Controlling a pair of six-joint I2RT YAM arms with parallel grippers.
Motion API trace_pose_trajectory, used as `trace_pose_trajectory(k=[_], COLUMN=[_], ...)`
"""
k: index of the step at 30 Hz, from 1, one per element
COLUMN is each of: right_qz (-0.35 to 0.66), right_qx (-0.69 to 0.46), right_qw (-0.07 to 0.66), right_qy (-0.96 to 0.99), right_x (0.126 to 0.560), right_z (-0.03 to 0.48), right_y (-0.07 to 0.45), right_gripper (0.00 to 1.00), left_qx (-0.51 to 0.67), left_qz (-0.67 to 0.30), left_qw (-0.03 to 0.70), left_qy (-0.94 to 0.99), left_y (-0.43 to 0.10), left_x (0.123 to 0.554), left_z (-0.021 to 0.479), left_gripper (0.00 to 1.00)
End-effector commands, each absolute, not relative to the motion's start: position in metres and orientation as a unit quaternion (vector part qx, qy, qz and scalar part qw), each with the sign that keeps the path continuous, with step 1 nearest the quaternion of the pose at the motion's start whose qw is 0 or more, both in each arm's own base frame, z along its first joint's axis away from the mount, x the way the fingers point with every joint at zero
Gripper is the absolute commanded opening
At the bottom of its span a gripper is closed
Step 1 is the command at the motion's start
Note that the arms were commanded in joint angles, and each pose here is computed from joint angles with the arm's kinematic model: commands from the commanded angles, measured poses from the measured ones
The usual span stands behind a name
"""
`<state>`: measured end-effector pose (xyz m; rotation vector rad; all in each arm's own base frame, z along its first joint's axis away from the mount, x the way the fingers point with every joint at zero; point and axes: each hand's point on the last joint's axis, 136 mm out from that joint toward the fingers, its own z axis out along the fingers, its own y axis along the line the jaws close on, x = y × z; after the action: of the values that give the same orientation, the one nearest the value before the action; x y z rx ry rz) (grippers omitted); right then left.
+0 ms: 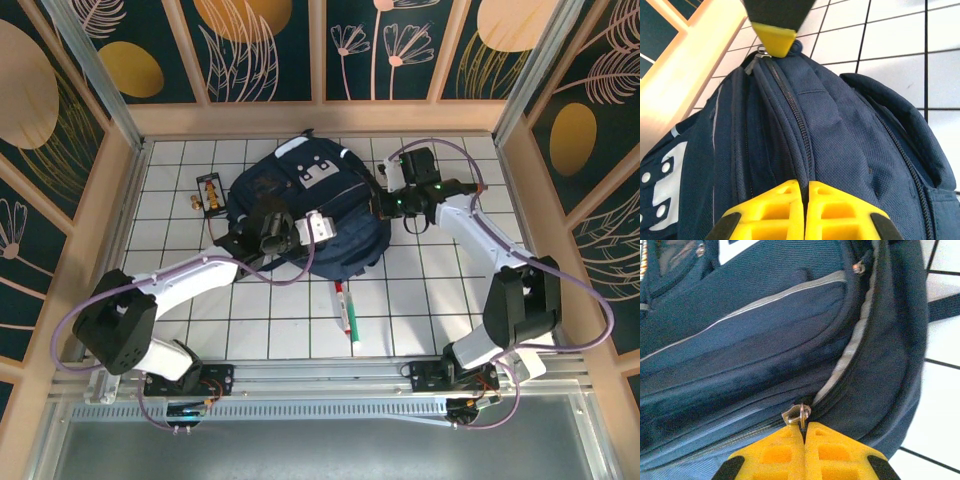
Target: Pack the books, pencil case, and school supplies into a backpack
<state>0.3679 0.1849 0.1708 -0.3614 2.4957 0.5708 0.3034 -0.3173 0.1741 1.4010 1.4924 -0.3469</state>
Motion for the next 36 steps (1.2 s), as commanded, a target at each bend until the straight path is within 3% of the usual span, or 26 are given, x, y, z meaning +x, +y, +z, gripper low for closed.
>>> trace_pose_trajectory(k=[1, 8, 12, 13, 14, 15, 21, 29, 36], right_qz=[0.133, 0.111, 0.226, 0.252, 0.278, 0.297, 0.343, 0.332, 0.275], right_qx=[-0.064, -0.051, -0.119, -0.126, -0.130, -0.135, -0.150, -0.134, -0.035], right_qw=[0.351, 0.328, 0.315, 0.317, 0.320, 0.323, 0.326, 0.358, 0.399], right_qy=[0.925, 0.937, 0.914, 0.906, 0.897, 0.888, 0.868, 0.862, 0.874], right_x=[0.421, 0.458, 0.449, 0.445, 0.441, 0.436, 0.425, 0.428, 0.450], right_z=[0.171, 0.139, 0.152, 0.158, 0.166, 0.173, 0.199, 0.230, 0.249], right_y=[0.147, 0.131, 0.175, 0.183, 0.189, 0.195, 0.206, 0.197, 0.129], right_gripper=[0.00, 0.00, 0.00, 0.00, 0.00, 0.00, 0.00, 0.00, 0.00], left_qx=[0.610, 0.604, 0.588, 0.585, 0.577, 0.570, 0.547, 0.539, 0.554], left_qz=[-0.127, -0.131, -0.132, -0.138, -0.149, -0.162, -0.228, -0.242, -0.180], left_qw=[0.513, 0.498, 0.494, 0.491, 0.492, 0.493, 0.476, 0.478, 0.468], left_qy=[0.590, 0.608, 0.626, 0.631, 0.635, 0.637, 0.650, 0.650, 0.664], left_y=[-0.301, -0.280, -0.276, -0.277, -0.280, -0.284, -0.322, -0.362, -0.366], left_x=[0.291, 0.288, 0.288, 0.288, 0.289, 0.291, 0.308, 0.327, 0.357], left_z=[0.172, 0.161, 0.159, 0.160, 0.164, 0.169, 0.188, 0.193, 0.163], left_gripper=[0.00, 0.00, 0.00, 0.17, 0.43, 0.51, 0.67, 0.73, 0.72])
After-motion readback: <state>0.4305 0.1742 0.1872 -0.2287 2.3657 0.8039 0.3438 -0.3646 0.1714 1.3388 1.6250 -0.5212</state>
